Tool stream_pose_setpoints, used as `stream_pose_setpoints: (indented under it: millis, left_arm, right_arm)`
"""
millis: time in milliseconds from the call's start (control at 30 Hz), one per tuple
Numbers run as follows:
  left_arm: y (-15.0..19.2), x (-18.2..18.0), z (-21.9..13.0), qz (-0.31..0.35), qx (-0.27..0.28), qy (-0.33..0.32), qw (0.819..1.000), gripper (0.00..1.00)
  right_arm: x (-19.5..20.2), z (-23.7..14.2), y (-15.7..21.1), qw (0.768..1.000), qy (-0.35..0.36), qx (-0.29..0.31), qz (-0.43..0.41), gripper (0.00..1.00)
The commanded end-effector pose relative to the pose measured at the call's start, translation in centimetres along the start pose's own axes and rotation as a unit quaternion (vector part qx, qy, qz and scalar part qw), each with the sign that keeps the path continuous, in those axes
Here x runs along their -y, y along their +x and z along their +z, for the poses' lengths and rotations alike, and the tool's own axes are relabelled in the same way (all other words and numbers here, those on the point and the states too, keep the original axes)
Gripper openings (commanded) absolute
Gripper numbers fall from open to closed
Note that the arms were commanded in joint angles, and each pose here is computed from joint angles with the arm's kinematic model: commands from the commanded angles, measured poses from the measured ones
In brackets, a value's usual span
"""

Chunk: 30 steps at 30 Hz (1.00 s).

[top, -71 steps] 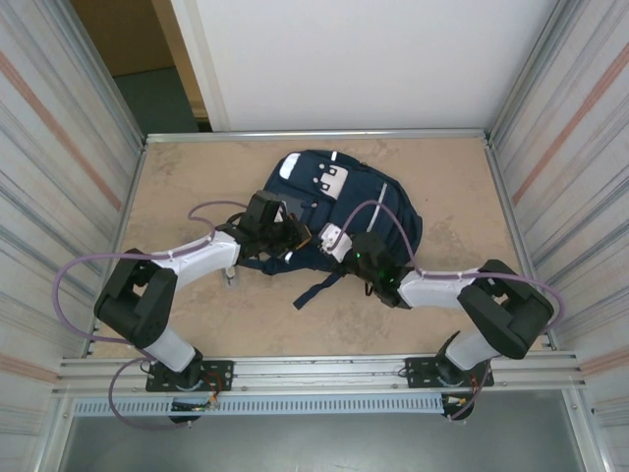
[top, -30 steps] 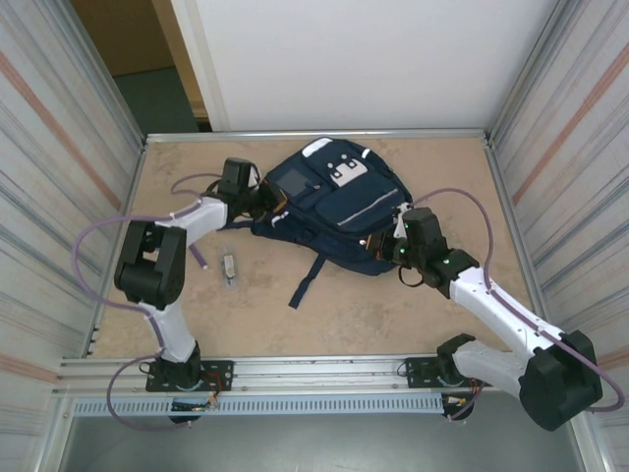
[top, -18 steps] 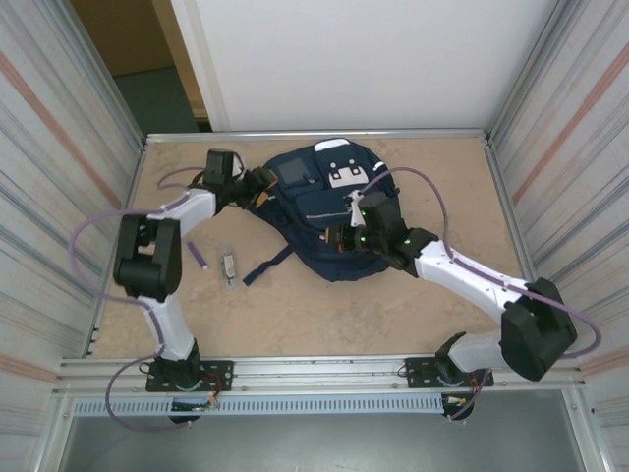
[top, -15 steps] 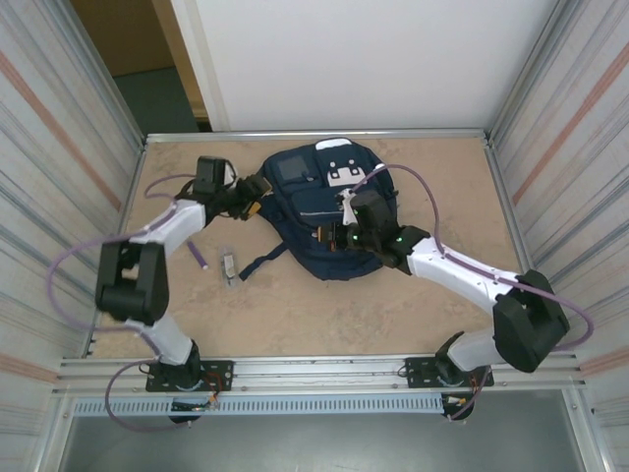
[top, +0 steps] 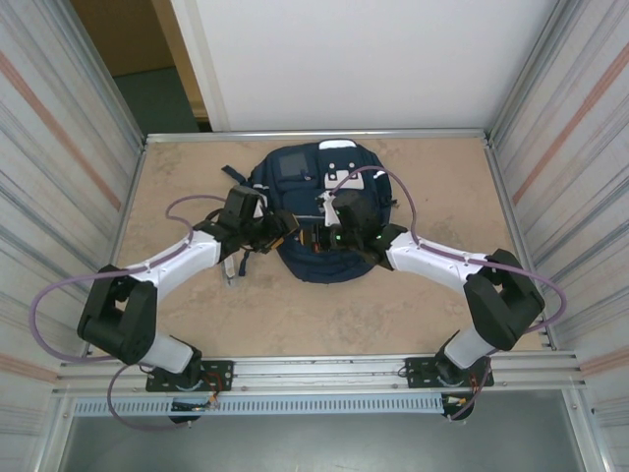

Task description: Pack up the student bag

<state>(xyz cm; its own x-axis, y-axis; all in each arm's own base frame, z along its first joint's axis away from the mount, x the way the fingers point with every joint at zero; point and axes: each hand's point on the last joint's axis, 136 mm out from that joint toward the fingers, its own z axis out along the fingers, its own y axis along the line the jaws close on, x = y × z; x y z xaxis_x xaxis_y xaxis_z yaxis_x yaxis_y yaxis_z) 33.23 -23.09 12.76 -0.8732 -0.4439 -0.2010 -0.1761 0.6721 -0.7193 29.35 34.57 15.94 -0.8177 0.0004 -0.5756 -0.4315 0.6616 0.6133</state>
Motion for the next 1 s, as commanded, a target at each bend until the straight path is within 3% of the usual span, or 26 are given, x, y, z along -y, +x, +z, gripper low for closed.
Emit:
stream_pose_setpoints:
  millis: [0, 100, 167, 400, 500, 700, 800, 900, 967]
  left_arm:
    - [-3.1, 1.2, 0.7, 0.002, 0.062, 0.003, 0.998, 0.40]
    - [-3.6, 0.7, 1.5, -0.002, 0.061, 0.000, 0.998, 0.11]
    - [-4.0, 0.2, 1.7, -0.005, 0.062, 0.000, 0.998, 0.01]
    - [-6.8, -1.7, 0.3, -0.014, 0.066, 0.000, 0.998, 0.00]
    - [-8.2, -1.5, 0.2, 0.007, 0.055, 0.003, 0.998, 0.00]
    - [-12.5, -2.6, 2.3, 0.005, 0.039, -0.017, 0.999, 0.00]
    - [-14.8, -2.3, 3.6, 0.000, 0.039, -0.007, 0.999, 0.08]
    - [-16.9, -1.9, 4.0, 0.016, 0.038, -0.006, 0.999, 0.33]
    - [-17.2, -1.8, 2.7, 0.004, 0.029, -0.001, 1.000, 0.42]
  right_arm:
    - [-2.6, -0.3, -1.8, 0.999, -0.032, 0.031, -0.005, 0.00]
    - [-1.4, -1.4, -1.4, 0.999, -0.005, 0.035, -0.002, 0.00]
    - [0.0, -2.2, -0.6, 0.999, 0.019, 0.030, -0.014, 0.00]
    - [8.2, -6.7, 1.2, 0.984, 0.162, 0.030, -0.062, 0.00]
    - [11.3, -8.7, 0.6, 0.978, 0.196, 0.051, -0.044, 0.00]
    - [10.4, -9.9, -1.1, 0.978, 0.181, 0.064, -0.085, 0.00]
    - [8.2, -9.4, -2.2, 0.980, 0.169, 0.058, -0.084, 0.00]
    - [5.0, -7.7, -2.5, 0.985, 0.133, 0.049, -0.102, 0.00]
    - [3.6, -6.8, -2.9, 0.984, 0.127, 0.052, -0.111, 0.00]
